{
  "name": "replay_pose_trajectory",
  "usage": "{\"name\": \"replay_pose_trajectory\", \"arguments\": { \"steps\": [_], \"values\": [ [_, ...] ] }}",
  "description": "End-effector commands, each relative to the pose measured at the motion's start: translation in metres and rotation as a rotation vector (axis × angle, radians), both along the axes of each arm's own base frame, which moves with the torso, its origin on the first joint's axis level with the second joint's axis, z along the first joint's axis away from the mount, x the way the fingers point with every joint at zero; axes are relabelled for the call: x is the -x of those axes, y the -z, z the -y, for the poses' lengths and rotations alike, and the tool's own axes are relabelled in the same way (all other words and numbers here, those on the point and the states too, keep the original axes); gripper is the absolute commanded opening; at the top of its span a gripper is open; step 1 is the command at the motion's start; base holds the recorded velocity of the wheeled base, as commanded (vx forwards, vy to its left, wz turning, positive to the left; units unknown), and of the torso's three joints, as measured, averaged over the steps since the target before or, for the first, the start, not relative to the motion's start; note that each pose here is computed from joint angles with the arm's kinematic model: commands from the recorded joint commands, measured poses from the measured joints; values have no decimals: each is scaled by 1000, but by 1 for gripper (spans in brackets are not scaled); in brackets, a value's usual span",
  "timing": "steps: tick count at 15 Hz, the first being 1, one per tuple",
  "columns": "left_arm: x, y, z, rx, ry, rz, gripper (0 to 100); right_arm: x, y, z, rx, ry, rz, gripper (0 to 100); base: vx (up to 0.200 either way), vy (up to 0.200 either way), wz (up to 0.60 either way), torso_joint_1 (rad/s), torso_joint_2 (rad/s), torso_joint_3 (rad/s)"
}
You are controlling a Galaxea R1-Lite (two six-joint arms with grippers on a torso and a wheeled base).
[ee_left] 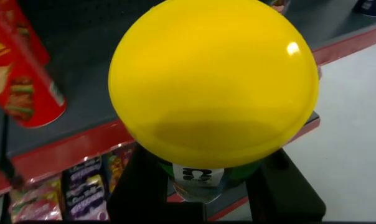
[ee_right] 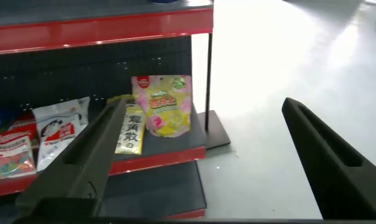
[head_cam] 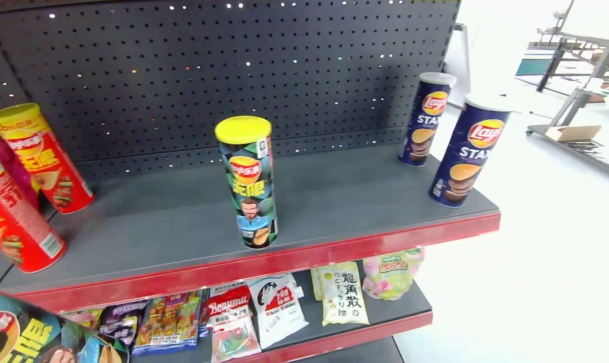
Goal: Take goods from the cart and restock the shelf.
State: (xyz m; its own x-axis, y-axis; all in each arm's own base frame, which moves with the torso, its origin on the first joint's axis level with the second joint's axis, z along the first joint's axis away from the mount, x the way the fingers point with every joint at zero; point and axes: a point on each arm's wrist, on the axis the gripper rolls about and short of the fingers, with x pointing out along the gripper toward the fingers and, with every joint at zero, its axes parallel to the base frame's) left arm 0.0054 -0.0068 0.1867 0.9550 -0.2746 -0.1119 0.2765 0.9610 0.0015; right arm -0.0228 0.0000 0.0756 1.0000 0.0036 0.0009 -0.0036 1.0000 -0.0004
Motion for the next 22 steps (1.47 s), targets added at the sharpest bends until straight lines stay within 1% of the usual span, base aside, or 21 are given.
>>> {"name": "replay_pose_trajectory", "arguments": {
  "steps": [1, 2, 3, 4, 6, 9, 13, 14, 16, 17, 18, 19, 20, 21, 22],
  "values": [
    [-3, -3, 0, 3, -4, -10, 0, 0, 0, 0, 0, -3, -1, 100, 0, 0, 0, 0, 0, 0],
    [-6, -7, 0, 15, -5, -9, 0, 0, 0, 0, -2, -3, -1, 100, 0, 0, 0, 0, 0, 0],
    [-10, -11, 0, 18, -5, -11, 0, 0, 0, 0, 0, -3, -1, 100, 0, 0, 0, 0, 0, 0],
    [-22, -23, -1, 24, -6, -22, 0, 0, 0, 0, 0, -3, -1, 100, 0, 0, 0, 0, 0, 0],
    [-51, -45, -2, 25, -5, -16, 0, 0, 0, 0, 0, -3, -1, 100, 0, 0, 0, 0, 0, 0],
    [-104, -67, -4, 20, -4, -29, 0, 0, 0, 0, 0, -4, -1, 100, 0, 0, 0, 0, 0, 0],
    [-163, -82, -6, 22, 8, -42, 0, 0, 0, 0, 0, -4, -1, 100, 0, 0, 0, 0, 0, 0],
    [-174, -84, -7, 21, 11, -45, 0, 0, 0, 0, 0, -3, -1, 100, 0, 0, 0, 0, 0, 0],
    [-206, -83, -7, 21, 33, -53, 0, 0, 0, 0, -2, -3, -1, 100, 0, 0, 0, 0, 0, 0],
    [-215, -82, -4, 8, 58, -50, 0, 0, 0, 0, 0, -3, -1, 100, 0, 0, 0, 0, 0, 0],
    [-232, -78, -1, -29, 88, -47, 0, 0, 0, 0, 0, -3, -1, 100, 0, 0, 0, 0, 0, 0],
    [-251, -75, -1, -47, 123, -38, 0, 0, 0, 0, 0, -4, -1, 100, 0, 0, 0, 0, 0, 0],
    [-265, -76, 0, -39, 174, -39, 0, 0, 0, 0, 0, -3, -1, 100, 0, 0, 0, 0, 0, 0],
    [-289, -80, 2, -19, 300, -30, 0, 0, 0, 0, 0, -3, -1, 100, 0, 0, 0, 0, 0, 0],
    [-307, -82, 3, -9, 361, -31, 0, 0, 0, 0, 0, -3, -1, 100, 0, 0, 0, 0, 0, 0]
  ]
}}
